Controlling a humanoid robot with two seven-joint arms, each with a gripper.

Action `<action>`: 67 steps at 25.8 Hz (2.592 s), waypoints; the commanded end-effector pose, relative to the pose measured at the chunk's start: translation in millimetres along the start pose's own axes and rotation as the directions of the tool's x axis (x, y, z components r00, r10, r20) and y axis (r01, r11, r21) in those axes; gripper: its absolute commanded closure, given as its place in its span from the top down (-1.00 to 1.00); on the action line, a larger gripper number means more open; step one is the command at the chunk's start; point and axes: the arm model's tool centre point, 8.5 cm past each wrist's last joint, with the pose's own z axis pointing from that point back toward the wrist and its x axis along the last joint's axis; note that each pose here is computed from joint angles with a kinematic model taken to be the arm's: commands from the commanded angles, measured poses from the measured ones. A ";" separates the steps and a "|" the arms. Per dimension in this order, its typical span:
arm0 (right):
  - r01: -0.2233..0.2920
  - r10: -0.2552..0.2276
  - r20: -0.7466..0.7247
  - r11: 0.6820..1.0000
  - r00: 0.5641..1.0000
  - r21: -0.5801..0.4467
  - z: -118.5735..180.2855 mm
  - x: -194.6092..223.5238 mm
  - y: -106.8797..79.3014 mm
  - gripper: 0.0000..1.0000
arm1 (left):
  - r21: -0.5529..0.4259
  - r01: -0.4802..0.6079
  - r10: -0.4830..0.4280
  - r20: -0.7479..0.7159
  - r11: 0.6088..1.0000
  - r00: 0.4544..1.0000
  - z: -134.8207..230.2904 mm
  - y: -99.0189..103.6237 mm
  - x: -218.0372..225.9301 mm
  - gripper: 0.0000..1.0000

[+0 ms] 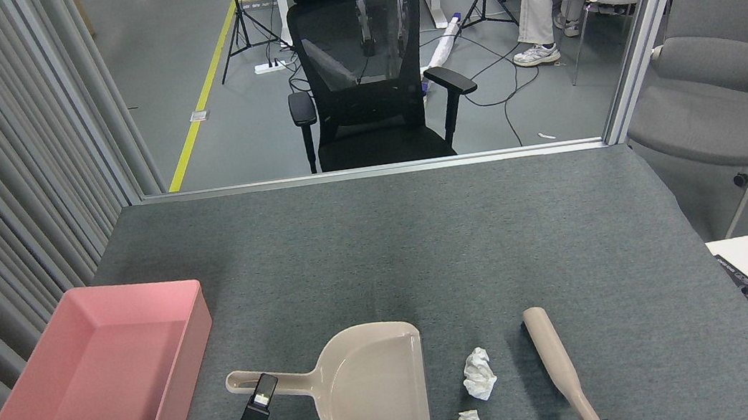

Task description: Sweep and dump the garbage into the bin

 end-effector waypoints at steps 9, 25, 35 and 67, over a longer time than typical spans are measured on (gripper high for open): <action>0.010 -0.010 0.019 1.000 1.000 -0.009 4.0 3.1 0.7 -0.86 | -0.044 -0.024 0.023 -0.037 0.999 0.999 -2.9 -16.5 -11.1 0.98; 0.015 -0.014 0.030 0.999 0.999 -0.041 15.3 3.9 -4.3 -0.99 | -0.007 -0.044 0.042 -0.164 0.999 0.986 -29.5 -21.2 -50.0 0.98; 0.022 -0.021 0.028 0.999 0.999 -0.034 18.7 4.7 -1.7 -0.98 | 0.038 -0.050 0.057 -0.202 0.998 0.978 -48.0 -13.6 -55.4 0.98; 0.026 -0.025 0.032 0.999 0.999 -0.036 18.8 7.1 -1.9 -0.96 | -0.033 -0.043 0.036 -0.187 0.999 0.982 -48.1 -8.5 -62.7 -0.51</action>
